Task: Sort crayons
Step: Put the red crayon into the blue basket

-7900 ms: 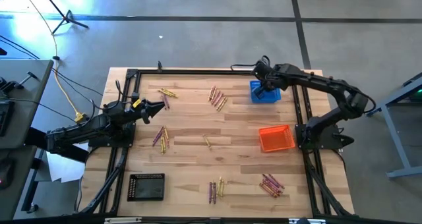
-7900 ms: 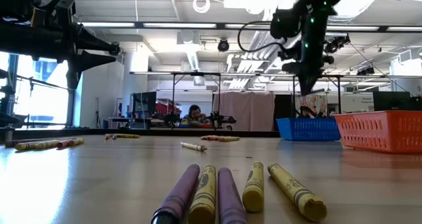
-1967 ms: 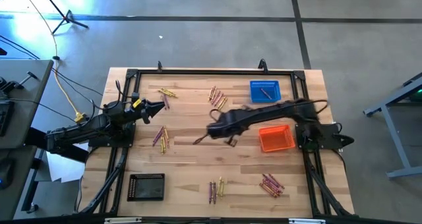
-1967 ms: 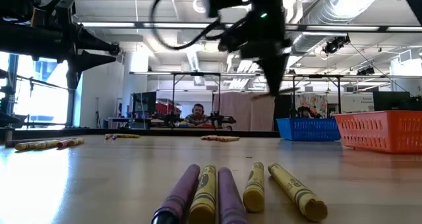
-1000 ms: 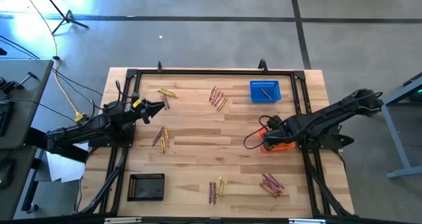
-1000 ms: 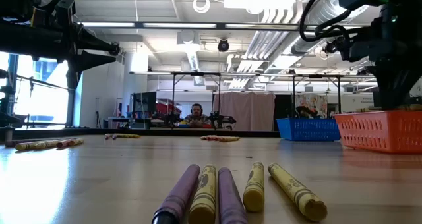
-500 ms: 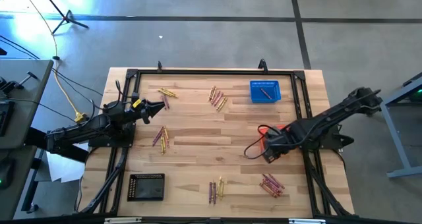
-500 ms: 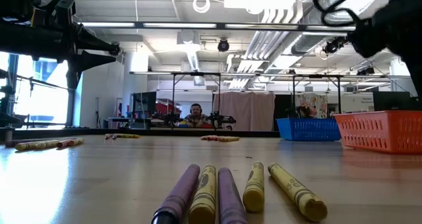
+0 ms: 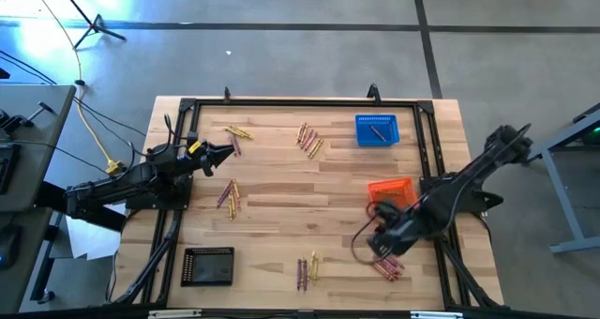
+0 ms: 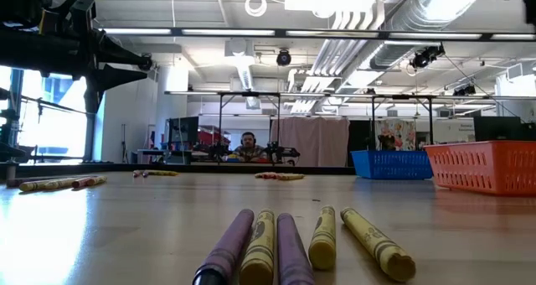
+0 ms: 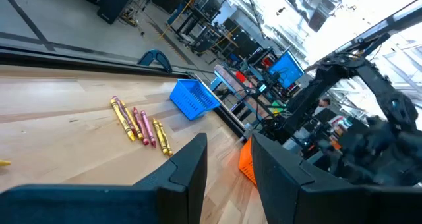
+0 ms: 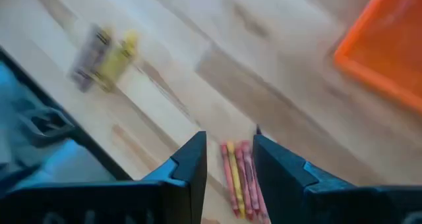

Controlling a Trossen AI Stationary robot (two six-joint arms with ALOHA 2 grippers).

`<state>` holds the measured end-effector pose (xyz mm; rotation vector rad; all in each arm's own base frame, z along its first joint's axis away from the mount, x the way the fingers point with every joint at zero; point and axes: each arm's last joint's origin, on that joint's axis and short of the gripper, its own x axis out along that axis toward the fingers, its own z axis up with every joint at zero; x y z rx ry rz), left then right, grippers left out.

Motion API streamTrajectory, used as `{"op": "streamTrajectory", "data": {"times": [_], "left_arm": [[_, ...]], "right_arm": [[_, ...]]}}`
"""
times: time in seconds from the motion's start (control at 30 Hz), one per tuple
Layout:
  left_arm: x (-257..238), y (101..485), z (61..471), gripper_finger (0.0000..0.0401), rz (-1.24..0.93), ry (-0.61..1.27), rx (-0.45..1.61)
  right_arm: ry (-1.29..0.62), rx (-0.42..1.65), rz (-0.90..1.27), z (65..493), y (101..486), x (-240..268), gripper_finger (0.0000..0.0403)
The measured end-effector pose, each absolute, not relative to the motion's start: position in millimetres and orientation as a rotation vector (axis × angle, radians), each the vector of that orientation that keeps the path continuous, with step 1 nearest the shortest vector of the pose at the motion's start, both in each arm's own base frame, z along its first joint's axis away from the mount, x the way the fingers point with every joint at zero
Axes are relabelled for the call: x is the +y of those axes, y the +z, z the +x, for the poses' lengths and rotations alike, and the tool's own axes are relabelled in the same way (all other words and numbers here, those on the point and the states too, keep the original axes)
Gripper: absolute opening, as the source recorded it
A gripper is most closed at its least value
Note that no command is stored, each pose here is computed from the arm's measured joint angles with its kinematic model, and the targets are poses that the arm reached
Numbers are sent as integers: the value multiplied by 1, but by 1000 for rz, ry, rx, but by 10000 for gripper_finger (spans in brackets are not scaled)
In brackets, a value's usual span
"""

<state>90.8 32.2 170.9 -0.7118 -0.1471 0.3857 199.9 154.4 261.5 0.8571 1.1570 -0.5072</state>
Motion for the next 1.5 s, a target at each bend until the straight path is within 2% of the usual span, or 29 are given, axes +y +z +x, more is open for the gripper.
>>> {"op": "streamTrajectory", "data": {"times": [0.2, 0.4, 0.97, 1.5], "left_arm": [[32, 171, 91, 106, -712, 386, -147], [32, 171, 91, 106, -712, 386, -147], [32, 171, 91, 106, -712, 386, -147], [32, 171, 91, 106, -712, 386, -147]], "right_arm": [[-587, 1466, 823, 212, 214, 185, 110], [-662, 1604, 786, 216, 182, 197, 110], [-762, 1558, 702, 211, 159, 189, 110], [-755, 1557, 705, 212, 156, 190, 110]]}}
